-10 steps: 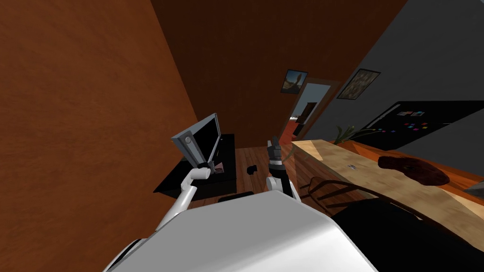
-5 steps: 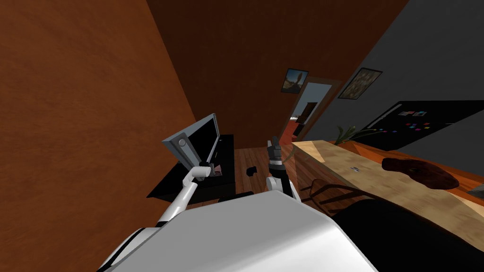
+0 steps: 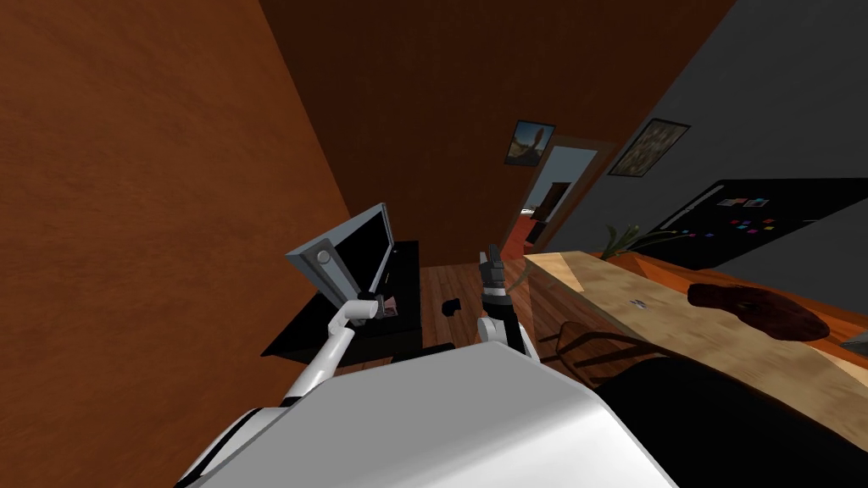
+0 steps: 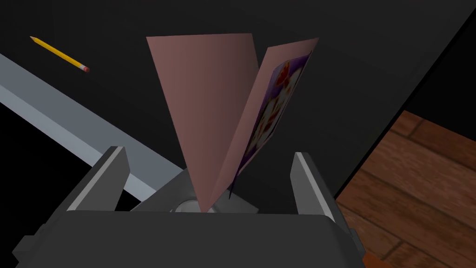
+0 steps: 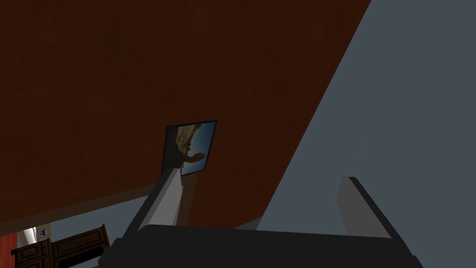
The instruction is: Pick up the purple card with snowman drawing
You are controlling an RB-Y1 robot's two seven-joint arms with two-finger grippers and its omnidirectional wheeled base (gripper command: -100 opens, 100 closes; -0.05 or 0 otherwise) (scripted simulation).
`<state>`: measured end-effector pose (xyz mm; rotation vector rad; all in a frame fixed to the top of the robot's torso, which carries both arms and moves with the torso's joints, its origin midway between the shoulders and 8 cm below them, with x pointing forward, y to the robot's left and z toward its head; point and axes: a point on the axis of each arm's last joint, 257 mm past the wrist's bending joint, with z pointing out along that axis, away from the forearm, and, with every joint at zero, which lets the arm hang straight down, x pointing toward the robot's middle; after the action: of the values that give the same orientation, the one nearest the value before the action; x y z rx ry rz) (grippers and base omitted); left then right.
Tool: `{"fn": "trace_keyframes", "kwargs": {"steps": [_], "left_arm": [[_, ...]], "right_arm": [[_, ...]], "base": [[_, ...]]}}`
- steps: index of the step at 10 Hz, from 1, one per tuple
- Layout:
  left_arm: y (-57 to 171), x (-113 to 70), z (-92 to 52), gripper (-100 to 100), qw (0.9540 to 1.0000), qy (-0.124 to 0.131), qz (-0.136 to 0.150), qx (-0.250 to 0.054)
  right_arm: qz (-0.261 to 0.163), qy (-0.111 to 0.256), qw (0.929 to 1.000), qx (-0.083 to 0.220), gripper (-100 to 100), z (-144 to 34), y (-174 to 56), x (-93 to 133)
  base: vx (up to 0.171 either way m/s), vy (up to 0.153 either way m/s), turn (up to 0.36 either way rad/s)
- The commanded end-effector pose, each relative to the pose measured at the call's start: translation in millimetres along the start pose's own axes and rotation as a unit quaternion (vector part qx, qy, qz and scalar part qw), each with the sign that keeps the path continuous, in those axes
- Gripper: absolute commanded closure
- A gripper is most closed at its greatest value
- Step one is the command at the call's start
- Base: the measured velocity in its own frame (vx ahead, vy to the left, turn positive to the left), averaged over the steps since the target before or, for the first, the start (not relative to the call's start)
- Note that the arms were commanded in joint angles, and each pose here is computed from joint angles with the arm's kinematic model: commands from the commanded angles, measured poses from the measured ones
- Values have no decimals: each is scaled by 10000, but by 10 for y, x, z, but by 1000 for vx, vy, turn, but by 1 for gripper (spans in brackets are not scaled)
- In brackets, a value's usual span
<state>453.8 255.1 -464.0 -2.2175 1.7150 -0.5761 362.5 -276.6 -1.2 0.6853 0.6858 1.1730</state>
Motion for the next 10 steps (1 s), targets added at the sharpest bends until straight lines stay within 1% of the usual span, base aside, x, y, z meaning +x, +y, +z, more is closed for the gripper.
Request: {"fn": "trace_keyframes", "kwargs": {"steps": [1, 2, 3, 4, 8, 9, 10], "left_arm": [[39, -9, 56, -100, 10000, 0, -2, 10], [67, -20, 88, -100, 10000, -2, -5, 11], [53, -15, 66, -100, 10000, -4, -7, 2], [52, -15, 70, 100, 10000, -1, -4, 10], [38, -16, 66, 100, 10000, -1, -3, 23], [36, -16, 65, 0, 10000, 0, -4, 24], [-3, 7, 7, 100, 10000, 3, 3, 9]], "right_arm": [[0, 0, 10000, 0, 0, 0, 0, 0], [0, 0, 10000, 0, 0, 0, 0, 0], [0, 0, 10000, 0, 0, 0, 0, 0], [0, 0, 10000, 0, 0, 0, 0, 0], [0, 0, 10000, 0, 0, 0, 0, 0], [0, 0, 10000, 0, 0, 0, 0, 0], [0, 0, 10000, 0, 0, 0, 0, 0]], "base": [[0, 0, 0], [0, 5, -13], [0, 0, 0], [0, 0, 0], [0, 0, 0], [0, 0, 0], [7, -4, 11]]}}
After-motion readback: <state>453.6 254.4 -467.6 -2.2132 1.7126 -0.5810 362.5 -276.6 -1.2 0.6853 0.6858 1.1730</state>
